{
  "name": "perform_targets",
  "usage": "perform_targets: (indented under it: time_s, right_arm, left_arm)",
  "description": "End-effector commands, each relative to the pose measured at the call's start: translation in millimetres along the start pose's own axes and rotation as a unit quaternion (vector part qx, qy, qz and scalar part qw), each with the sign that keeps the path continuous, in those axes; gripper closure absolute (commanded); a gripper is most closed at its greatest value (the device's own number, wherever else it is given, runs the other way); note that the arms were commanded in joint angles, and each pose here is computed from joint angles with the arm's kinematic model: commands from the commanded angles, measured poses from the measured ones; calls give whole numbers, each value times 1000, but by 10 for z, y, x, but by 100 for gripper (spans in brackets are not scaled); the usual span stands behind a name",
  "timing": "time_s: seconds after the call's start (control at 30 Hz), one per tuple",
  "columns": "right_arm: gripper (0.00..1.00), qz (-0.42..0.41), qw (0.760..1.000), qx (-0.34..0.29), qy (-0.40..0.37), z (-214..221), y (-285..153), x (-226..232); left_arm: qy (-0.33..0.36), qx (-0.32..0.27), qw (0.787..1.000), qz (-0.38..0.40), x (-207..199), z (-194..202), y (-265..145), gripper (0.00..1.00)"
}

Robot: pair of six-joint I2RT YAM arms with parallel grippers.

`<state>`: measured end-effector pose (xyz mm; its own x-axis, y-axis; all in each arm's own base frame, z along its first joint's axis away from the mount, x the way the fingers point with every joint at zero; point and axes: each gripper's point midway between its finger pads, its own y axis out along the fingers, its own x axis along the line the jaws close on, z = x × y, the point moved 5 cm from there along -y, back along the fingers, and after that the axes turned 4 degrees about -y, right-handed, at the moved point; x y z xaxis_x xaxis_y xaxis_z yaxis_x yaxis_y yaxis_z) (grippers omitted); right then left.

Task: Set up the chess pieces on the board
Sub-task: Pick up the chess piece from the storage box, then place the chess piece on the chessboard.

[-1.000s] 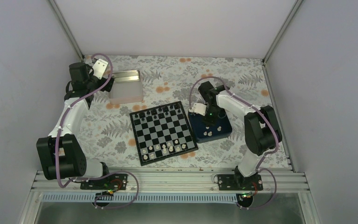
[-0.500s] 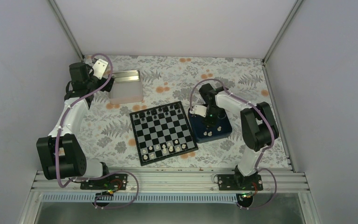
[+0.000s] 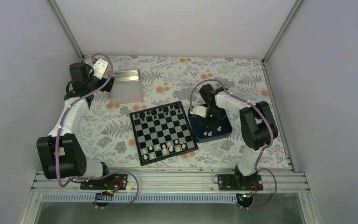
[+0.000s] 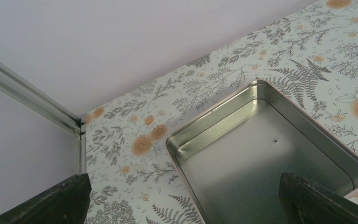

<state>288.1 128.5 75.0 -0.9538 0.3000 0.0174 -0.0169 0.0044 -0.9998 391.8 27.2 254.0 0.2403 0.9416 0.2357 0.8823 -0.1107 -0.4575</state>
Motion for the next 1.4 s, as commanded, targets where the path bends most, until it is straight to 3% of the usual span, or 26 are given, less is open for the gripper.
perform_targets:
  time_s: [0.0,0.27,0.5,0.83,1.37]
  right_arm:
    - [89,-2,1000,-10,5,14,-64,4]
    - [94,34,999,-20,1,-59,-489,25]
    - [94,51,996,-32,-60,-464,-796,340]
    - [93,17,989,-23,-144,-919,-573,869]
    - [91,-27,982,-19,-184,-1097,-295,1183]
  left_arm:
    - [5,-19,1000,-11,61,-124,-49,0]
    - [5,-25,1000,-8,55,-160,-84,0]
    - [5,-29,1000,-7,58,-192,-104,0]
    - [5,-30,1000,-7,55,-192,-110,0]
    - [5,-25,1000,-8,50,-146,-81,0]
